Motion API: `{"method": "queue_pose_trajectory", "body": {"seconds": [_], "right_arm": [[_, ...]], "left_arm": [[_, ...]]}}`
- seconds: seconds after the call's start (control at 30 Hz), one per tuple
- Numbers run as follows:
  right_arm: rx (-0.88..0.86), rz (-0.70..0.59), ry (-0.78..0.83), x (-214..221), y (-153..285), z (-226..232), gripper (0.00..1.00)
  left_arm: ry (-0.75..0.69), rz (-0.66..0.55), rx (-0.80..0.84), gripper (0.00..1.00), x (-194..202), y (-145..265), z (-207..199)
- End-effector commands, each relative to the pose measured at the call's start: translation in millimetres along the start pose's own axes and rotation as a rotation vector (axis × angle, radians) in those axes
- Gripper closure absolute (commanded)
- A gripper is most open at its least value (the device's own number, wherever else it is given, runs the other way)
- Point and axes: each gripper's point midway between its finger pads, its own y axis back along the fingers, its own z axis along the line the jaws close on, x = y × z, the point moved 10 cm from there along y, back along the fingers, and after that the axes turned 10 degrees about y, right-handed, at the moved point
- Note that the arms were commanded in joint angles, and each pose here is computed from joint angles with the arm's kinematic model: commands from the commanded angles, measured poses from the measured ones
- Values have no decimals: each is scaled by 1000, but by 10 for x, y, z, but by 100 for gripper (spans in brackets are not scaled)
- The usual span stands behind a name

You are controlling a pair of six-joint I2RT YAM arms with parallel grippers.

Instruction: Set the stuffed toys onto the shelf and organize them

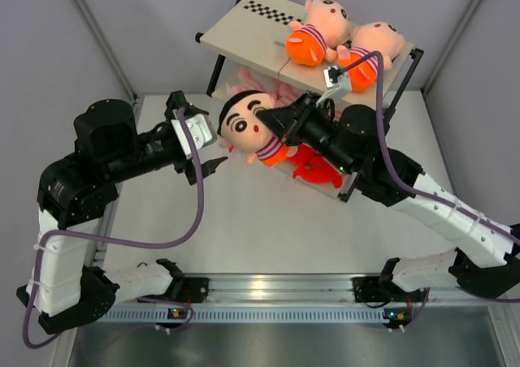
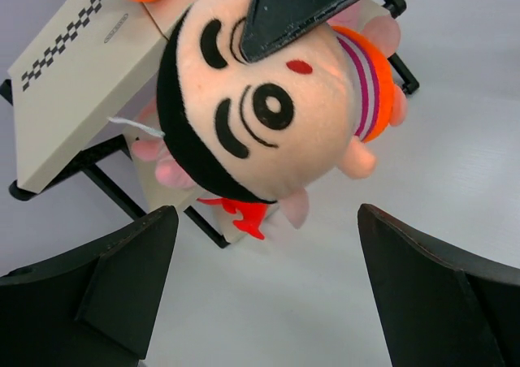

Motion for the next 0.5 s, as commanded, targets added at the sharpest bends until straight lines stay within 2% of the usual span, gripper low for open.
{"method": "queue_pose_trajectory", "body": {"seconds": [0.0, 0.17, 0.3, 0.37, 0.47], "right_arm": [[-26, -316, -145, -448, -32, 290, 100], [-8, -467, -314, -448, -203, 422, 100], [0, -538, -385, -500, -367, 604, 100], [8, -570, -423, -529, -400, 633, 100], [4, -610, -480, -560, -482, 677, 100]], "left_arm": [[-66, 8, -82, 2, -72, 70, 98], [-102, -20, -153, 2, -212, 85, 209], [-65, -33, -278, 2, -279, -2, 350], [-44, -36, -316, 5, -287, -54, 394], [-5, -28, -282, 10, -249, -177, 382]]}}
